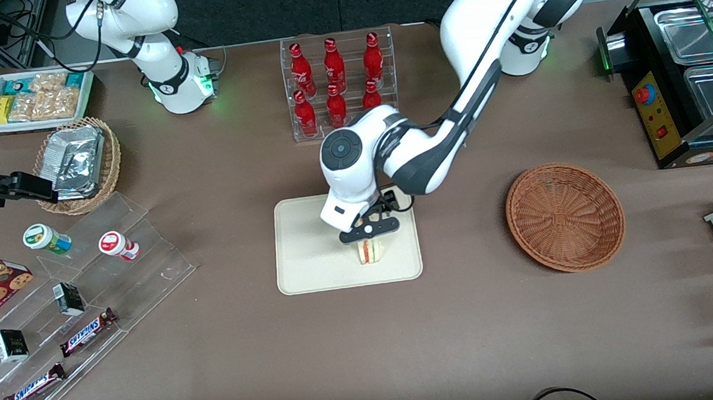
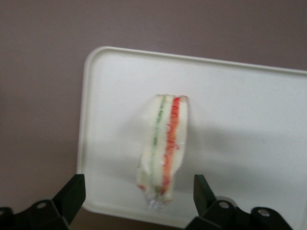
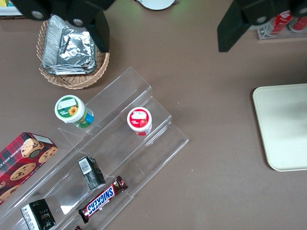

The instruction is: Place sandwich from basket to tray

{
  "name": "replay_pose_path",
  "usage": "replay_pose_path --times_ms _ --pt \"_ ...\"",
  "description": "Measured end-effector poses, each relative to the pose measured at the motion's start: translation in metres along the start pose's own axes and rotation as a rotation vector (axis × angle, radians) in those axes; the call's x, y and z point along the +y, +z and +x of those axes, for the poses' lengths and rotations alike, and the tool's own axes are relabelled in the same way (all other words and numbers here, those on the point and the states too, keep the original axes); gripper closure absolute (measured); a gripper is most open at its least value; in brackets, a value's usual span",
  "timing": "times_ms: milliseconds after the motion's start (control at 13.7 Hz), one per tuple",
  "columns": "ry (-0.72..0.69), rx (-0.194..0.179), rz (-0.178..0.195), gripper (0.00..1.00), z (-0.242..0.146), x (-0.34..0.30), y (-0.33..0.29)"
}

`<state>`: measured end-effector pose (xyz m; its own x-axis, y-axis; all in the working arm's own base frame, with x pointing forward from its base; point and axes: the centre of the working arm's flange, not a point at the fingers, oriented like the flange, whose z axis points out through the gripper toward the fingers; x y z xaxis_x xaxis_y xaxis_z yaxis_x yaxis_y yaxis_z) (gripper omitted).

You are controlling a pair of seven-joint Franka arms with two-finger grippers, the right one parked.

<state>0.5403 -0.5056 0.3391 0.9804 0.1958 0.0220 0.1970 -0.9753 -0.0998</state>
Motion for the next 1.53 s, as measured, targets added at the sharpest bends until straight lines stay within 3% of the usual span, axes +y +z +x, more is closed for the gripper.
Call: replay_pose_path --times_ms 292,511,657,876,1314,1533 --pt "-0.131 -0.004 0.008 0.00 0.044 -0.083 -0.110" --pt "-0.216 -0.016 0.048 0.00 0.060 -0.149 -0.165" --pt "-0.253 -0.038 0.096 0.00 0.065 -0.192 -0.184" --pt "-0.208 -0.084 0.125 0.00 0.078 -0.265 -0.207" --pt "-0.078 -0.151 0.055 0.00 0.095 -0.389 -0.226" --pt "-0.012 -0.155 0.013 0.00 0.094 -0.441 -0.237"
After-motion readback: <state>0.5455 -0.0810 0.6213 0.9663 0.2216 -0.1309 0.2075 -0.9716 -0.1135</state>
